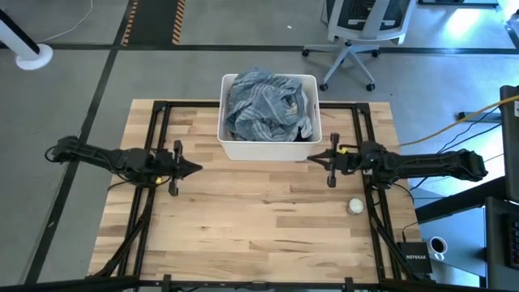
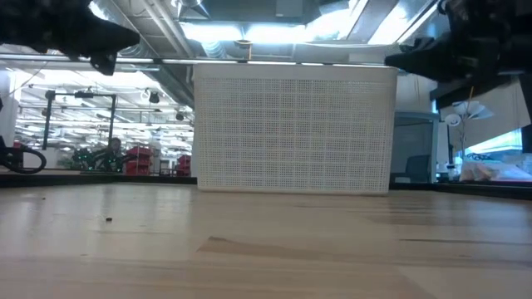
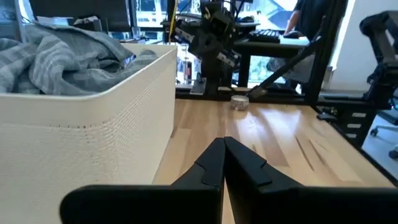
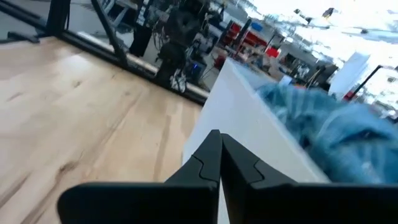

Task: Sort clothes
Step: Return to Home Position

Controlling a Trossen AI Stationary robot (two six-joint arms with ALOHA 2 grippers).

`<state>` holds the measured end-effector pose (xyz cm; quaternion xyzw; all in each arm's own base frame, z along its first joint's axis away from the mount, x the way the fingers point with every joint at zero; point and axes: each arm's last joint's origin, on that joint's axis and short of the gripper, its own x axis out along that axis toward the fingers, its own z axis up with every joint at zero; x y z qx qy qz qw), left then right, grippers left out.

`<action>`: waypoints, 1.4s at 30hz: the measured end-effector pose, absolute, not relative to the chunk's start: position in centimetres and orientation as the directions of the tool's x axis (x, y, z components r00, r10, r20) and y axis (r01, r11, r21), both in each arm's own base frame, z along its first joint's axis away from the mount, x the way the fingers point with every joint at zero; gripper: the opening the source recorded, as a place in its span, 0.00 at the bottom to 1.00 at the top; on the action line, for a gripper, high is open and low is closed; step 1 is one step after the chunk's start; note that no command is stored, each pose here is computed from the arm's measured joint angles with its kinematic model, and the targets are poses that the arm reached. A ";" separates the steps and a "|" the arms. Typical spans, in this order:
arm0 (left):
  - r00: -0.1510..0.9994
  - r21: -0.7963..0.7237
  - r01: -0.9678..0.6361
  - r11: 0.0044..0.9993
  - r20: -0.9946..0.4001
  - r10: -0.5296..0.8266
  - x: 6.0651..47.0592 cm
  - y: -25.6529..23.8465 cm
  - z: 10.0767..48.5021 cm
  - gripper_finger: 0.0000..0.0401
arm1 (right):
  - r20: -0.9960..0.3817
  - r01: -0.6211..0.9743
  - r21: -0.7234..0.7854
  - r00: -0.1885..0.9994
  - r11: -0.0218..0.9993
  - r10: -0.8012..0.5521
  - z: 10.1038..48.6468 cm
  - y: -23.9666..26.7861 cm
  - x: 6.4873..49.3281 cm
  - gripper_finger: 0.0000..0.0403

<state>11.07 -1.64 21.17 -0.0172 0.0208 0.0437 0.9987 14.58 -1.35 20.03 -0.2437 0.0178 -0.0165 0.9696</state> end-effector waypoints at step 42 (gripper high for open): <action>0.997 -0.116 -0.075 0.990 0.002 0.076 9.4 -1.0 17.4 0.01 | 0.021 0.052 -0.432 0.999 0.901 -0.047 17.1 -0.9 10.6 0.03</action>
